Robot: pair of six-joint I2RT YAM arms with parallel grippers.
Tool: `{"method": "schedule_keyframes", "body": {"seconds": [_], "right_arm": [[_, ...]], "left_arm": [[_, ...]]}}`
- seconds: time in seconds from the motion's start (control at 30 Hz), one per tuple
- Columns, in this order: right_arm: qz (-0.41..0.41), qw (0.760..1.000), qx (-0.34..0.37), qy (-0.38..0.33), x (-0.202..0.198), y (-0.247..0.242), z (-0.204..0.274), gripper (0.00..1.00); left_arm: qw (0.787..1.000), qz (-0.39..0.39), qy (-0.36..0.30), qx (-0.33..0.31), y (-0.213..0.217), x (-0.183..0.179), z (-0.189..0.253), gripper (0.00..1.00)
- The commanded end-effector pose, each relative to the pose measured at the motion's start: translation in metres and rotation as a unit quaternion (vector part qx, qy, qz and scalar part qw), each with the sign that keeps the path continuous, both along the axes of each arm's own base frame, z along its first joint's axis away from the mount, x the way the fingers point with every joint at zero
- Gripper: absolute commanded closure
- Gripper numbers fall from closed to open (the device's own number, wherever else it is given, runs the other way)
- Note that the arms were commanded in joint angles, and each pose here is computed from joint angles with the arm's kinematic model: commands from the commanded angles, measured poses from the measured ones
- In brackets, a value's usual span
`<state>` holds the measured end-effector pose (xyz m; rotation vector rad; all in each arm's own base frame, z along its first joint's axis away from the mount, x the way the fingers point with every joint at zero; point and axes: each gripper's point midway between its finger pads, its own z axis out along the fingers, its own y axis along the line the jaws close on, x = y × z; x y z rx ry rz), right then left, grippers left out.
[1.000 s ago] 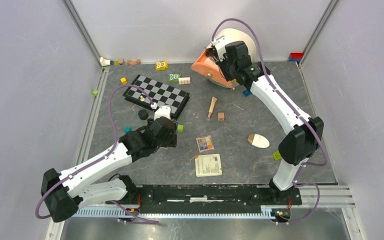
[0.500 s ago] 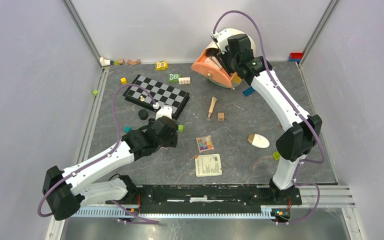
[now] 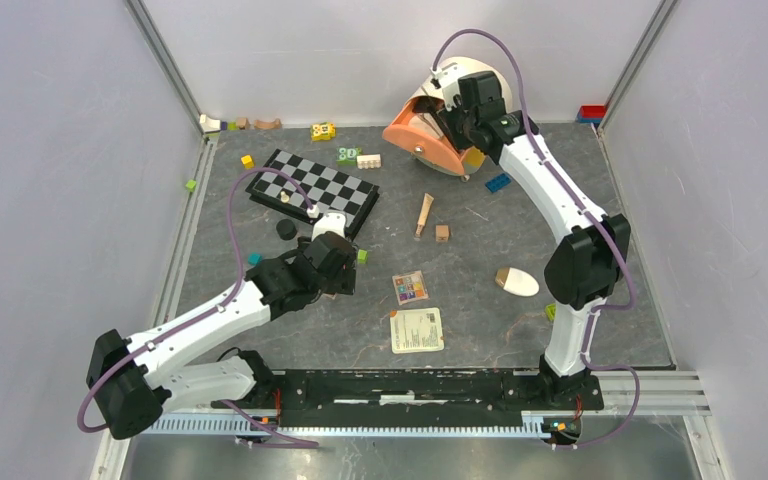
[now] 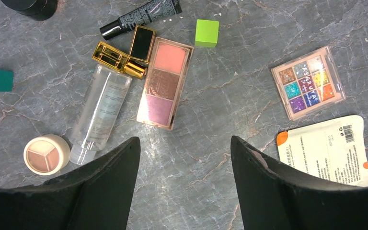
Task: Organize the makeup
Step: Place the makeup tool in the drawer.
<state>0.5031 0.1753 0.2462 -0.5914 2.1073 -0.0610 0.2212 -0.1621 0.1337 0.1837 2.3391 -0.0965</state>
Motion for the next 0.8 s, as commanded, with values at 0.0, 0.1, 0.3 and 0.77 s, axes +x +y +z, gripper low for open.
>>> {"method": "schedule_keyframes", "body": {"seconds": [0.0,0.1,0.3,0.77], "right_arm": [[0.013,0.998,0.048,-0.037,0.008,0.012,0.03,0.81],[0.014,0.998,0.053,-0.041,0.008,0.012,0.034,0.73],[0.016,0.996,0.066,-0.055,0.003,0.013,0.047,0.66],[-0.037,0.989,0.101,-0.103,-0.043,-0.019,0.076,0.63]], "left_arm": [[1.0,-0.008,-0.022,-0.014,-0.009,0.01,0.017,0.24],[1.0,-0.008,-0.021,-0.015,-0.009,0.01,0.016,0.24],[1.0,-0.008,-0.019,-0.015,-0.01,0.01,0.016,0.23],[0.999,-0.012,-0.019,-0.027,-0.02,0.016,0.023,0.22]]}}
